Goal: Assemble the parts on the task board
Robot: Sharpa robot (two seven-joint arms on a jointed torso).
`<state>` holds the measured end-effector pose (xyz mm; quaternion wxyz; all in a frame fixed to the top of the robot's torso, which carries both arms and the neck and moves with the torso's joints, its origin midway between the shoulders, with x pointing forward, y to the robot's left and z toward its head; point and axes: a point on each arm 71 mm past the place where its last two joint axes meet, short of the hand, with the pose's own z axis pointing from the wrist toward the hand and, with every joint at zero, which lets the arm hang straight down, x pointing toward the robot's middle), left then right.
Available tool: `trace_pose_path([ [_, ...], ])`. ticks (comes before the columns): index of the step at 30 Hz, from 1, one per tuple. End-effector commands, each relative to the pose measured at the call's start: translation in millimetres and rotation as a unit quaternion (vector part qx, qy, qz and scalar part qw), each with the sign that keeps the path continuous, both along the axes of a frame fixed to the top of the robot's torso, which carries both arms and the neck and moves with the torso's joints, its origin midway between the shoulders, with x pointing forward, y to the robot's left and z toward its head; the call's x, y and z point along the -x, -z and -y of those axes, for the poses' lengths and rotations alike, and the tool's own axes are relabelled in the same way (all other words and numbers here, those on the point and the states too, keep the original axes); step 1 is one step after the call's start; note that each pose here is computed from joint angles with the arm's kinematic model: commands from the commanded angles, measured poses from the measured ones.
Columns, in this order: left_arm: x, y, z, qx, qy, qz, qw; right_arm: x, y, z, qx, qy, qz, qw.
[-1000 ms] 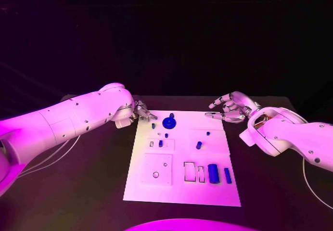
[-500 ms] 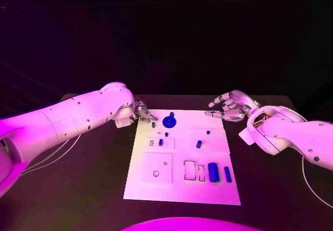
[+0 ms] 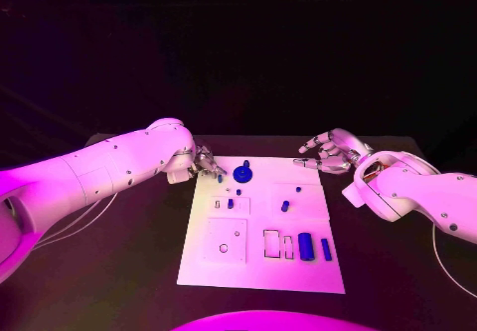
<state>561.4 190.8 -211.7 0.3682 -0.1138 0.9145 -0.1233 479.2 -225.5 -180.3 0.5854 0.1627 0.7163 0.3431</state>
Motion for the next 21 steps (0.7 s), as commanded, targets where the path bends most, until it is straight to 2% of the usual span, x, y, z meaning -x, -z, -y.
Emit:
trace_pose_path([
  [1,1.3,0.3,3.6,0.009,0.008,-0.010,1.000,0.6,-0.1,-1.7,0.001,-0.007,0.002,1.000],
  [21,1.3,0.5,4.1,0.021,0.002,-0.009,1.000,0.5,-0.3,-1.5,0.002,-0.007,0.003,1.000],
])
